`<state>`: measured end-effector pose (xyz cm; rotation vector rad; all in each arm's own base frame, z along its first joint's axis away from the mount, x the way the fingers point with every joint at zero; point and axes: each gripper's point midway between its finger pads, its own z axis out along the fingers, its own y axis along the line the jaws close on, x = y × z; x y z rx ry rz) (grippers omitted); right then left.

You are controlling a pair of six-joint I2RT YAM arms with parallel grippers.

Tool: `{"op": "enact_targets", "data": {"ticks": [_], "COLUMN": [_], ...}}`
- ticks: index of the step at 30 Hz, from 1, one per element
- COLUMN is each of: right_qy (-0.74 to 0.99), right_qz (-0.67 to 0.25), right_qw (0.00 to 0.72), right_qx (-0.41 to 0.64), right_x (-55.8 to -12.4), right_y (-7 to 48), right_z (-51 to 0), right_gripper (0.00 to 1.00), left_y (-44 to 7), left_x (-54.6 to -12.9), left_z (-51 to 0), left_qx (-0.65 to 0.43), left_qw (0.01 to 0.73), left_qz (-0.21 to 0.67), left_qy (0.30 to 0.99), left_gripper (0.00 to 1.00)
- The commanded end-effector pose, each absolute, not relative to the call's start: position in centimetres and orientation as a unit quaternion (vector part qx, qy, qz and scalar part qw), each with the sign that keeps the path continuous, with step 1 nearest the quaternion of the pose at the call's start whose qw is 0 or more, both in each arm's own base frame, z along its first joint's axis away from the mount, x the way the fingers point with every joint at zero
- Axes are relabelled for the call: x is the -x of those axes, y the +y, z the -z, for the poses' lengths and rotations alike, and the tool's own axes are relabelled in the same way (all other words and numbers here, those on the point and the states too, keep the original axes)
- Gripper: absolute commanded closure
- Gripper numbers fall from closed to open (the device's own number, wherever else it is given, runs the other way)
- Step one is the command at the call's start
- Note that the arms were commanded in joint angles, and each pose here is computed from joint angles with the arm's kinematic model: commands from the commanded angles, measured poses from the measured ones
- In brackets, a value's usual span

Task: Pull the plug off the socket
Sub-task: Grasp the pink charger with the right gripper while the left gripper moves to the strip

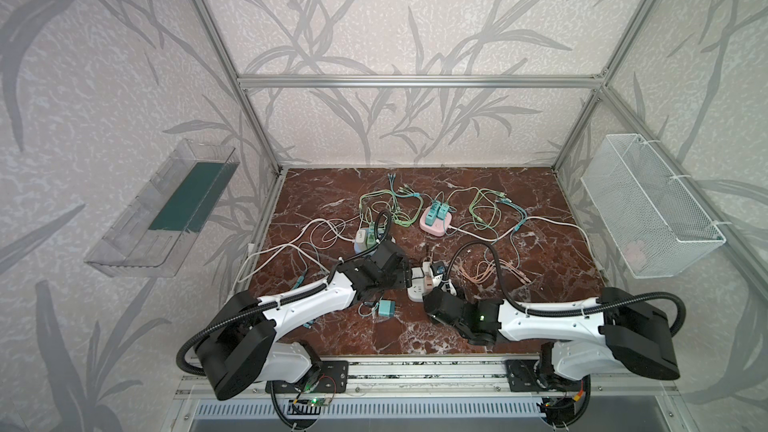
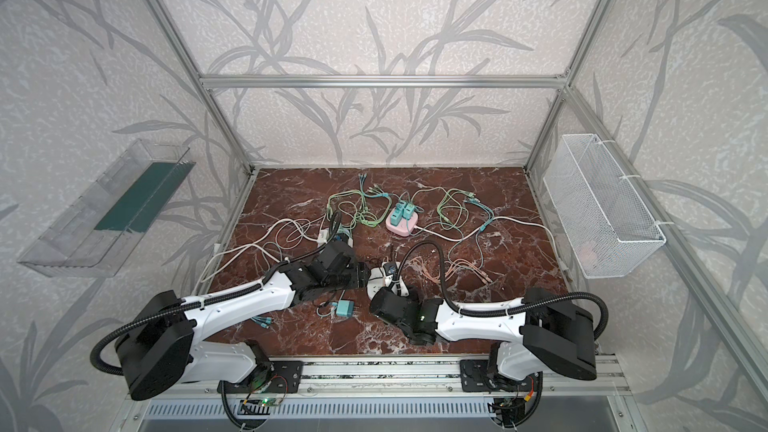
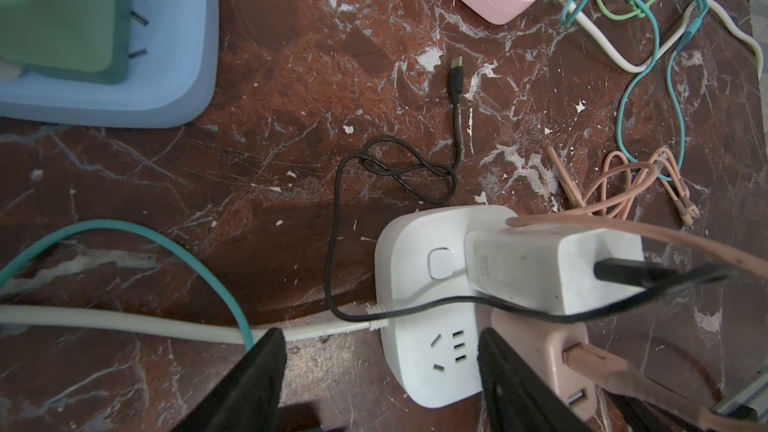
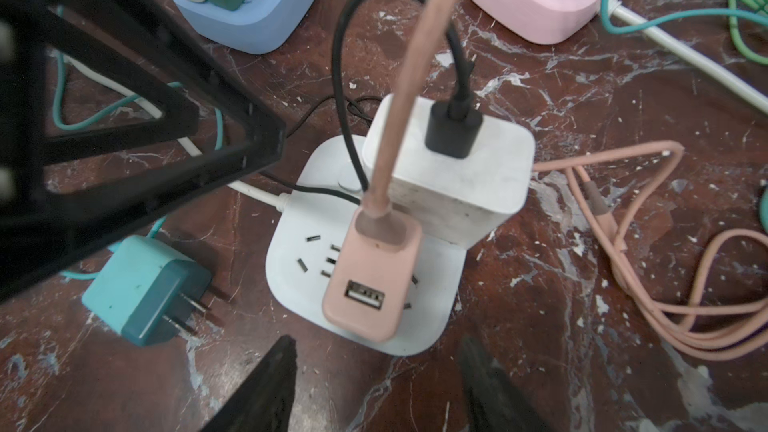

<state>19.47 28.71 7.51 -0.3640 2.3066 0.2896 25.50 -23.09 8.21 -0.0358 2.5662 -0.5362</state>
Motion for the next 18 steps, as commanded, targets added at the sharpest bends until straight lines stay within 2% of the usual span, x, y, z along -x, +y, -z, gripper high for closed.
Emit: {"op": "enact_targets", "data": {"ticks": [1, 18], "right_qy": [0.907, 0.925], "right_qz": [-0.088, -0.069], "right_qw": [0.389, 0.354], "right_qx": [0.134, 0.122], "right_x": [-19.8, -21.1], "right_y": [28.2, 28.7], "right_z": [-7.3, -5.5], "right_gripper": [0.37, 0.41], "left_y": [-22.9, -23.8], "left_x": [-25.7, -24.0], "left_z": [-7.8, -6.3], "left_qx": [0.010, -0.021], "left_qw": [0.256, 0.212], "left_qz": [0.193, 0.218], "left_qy": [0.947, 0.952], "left_gripper": [0.26, 0.28]}}
